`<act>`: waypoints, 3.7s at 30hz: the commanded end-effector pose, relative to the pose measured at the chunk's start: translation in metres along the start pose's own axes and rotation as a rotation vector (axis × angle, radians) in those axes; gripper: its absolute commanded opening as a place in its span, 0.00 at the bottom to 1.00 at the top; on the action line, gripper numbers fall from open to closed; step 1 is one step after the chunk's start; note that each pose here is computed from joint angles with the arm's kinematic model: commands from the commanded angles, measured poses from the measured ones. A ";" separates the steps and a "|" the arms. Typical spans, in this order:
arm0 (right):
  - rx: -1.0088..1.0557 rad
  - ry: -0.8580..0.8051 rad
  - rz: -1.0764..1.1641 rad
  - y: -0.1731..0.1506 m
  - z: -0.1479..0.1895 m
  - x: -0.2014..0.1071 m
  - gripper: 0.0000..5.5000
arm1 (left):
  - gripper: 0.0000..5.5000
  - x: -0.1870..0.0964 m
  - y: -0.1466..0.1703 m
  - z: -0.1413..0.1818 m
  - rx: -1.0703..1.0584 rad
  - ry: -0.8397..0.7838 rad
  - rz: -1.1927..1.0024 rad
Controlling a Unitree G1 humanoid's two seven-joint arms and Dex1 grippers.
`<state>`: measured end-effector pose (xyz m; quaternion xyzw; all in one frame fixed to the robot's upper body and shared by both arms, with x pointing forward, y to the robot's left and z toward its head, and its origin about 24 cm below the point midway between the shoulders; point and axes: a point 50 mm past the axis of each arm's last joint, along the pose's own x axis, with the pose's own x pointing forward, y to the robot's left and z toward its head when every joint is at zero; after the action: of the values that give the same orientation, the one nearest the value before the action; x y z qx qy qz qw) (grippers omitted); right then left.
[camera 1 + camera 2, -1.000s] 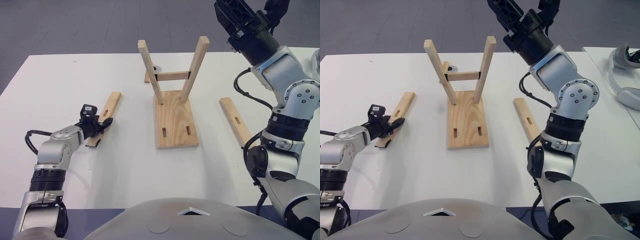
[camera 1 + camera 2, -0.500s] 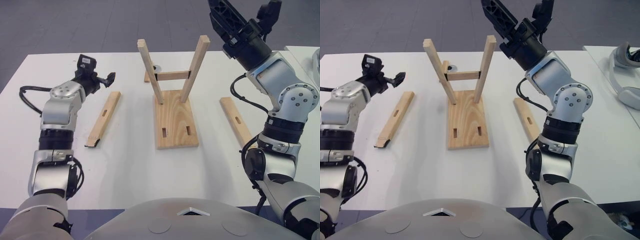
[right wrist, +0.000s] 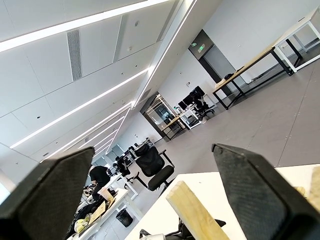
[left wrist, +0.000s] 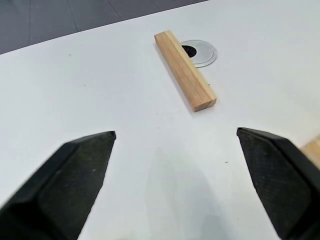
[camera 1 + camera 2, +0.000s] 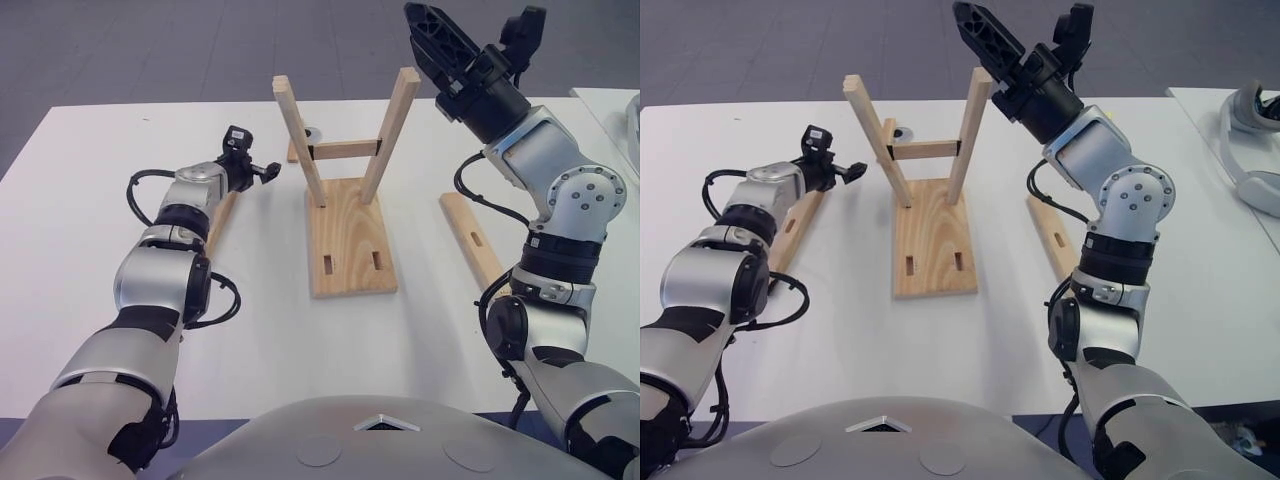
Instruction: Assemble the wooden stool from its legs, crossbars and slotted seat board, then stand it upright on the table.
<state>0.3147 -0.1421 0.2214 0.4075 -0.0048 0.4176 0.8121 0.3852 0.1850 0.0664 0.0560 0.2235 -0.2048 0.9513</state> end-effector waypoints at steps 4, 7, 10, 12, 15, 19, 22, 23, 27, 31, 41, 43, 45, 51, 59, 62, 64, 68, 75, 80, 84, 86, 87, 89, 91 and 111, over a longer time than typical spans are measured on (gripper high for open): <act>-0.025 0.007 0.008 0.004 0.007 0.007 0.80 | 0.81 0.003 -0.005 0.012 0.005 -0.046 -0.016; -0.026 0.002 0.005 0.003 0.007 0.006 0.80 | 0.81 -0.001 0.001 0.010 0.045 -0.050 -0.015; -0.030 0.001 0.004 0.004 0.007 0.005 0.80 | 0.81 -0.011 0.016 0.010 0.194 -0.075 0.030; -0.033 -0.001 0.001 0.004 0.007 0.004 0.80 | 0.81 -0.023 0.029 0.006 0.234 -0.130 0.075; -0.038 -0.014 -0.008 0.004 0.006 0.000 0.80 | 0.81 -0.038 0.037 -0.002 0.195 -0.238 0.113; -0.065 -0.034 -0.037 0.002 0.006 -0.002 0.80 | 0.81 -0.069 0.033 0.005 0.231 -0.465 0.244; -0.075 -0.050 -0.046 0.002 0.007 -0.002 0.80 | 0.81 -0.084 0.022 0.013 0.192 -0.574 0.306; -0.076 -0.053 -0.050 0.001 0.007 -0.002 0.80 | 0.81 -0.088 0.019 0.015 0.177 -0.603 0.328; -0.082 -0.056 -0.059 0.001 0.006 -0.002 0.80 | 0.81 -0.093 0.010 0.017 0.160 -0.646 0.344; -0.084 -0.052 -0.060 0.000 0.005 -0.001 0.80 | 0.81 -0.094 0.010 0.017 0.144 -0.646 0.366; -0.096 -0.042 -0.061 0.000 0.004 -0.002 0.80 | 0.81 -0.095 0.009 0.028 0.036 -0.685 0.357; -0.099 -0.048 -0.065 -0.001 0.005 -0.003 0.80 | 0.81 -0.095 0.008 0.031 0.050 -0.689 0.346; -0.101 -0.053 -0.066 -0.001 0.006 -0.003 0.80 | 0.81 -0.096 0.008 0.031 0.056 -0.690 0.348; -0.102 -0.061 -0.070 -0.001 0.007 -0.004 0.80 | 0.81 -0.097 0.009 0.037 -0.004 -0.715 0.355; -0.097 -0.058 -0.079 -0.002 0.003 -0.004 0.80 | 0.81 -0.096 0.001 0.061 -0.016 -0.720 0.347; -0.095 -0.057 -0.082 -0.002 0.002 -0.004 0.80 | 0.81 -0.095 -0.005 0.064 0.039 -0.701 0.384; -0.095 -0.059 -0.084 -0.002 0.002 -0.003 0.80 | 0.81 -0.097 -0.004 0.065 0.011 -0.715 0.361; -0.098 -0.069 -0.092 -0.003 0.005 -0.004 0.80 | 0.81 -0.108 0.000 0.072 -0.037 -0.787 0.312; -0.129 -0.099 -0.156 -0.008 0.008 -0.006 0.80 | 0.81 -0.127 0.007 0.086 -0.082 -0.911 0.377; -0.136 -0.184 -0.274 -0.021 0.019 -0.014 0.80 | 0.81 -0.149 0.026 0.090 -0.125 -1.005 0.530; -0.176 -0.245 -0.393 -0.031 0.028 -0.025 0.80 | 0.81 -0.154 0.033 0.087 -0.105 -0.995 0.613; -0.198 -0.311 -0.460 -0.035 0.037 -0.032 0.80 | 0.81 -0.152 0.033 0.085 -0.101 -0.985 0.627; -0.205 -0.348 -0.493 -0.037 0.041 -0.036 0.80 | 0.81 -0.152 0.033 0.083 -0.102 -0.982 0.631; -0.231 -0.439 -0.593 -0.044 0.052 -0.043 0.80 | 0.81 -0.152 0.034 0.080 -0.105 -0.979 0.642; -0.263 -0.527 -0.730 -0.054 0.064 -0.054 0.80 | 0.81 -0.152 0.035 0.079 -0.106 -0.978 0.649; -0.219 -0.434 -0.872 -0.072 0.047 -0.063 0.80 | 0.81 -0.143 0.032 0.071 -0.136 -0.934 0.627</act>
<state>0.3404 -0.2385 0.1853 0.3642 -0.0528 -0.0525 0.9284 0.3090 0.2532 0.1982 -0.0355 -0.2478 0.0994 0.9630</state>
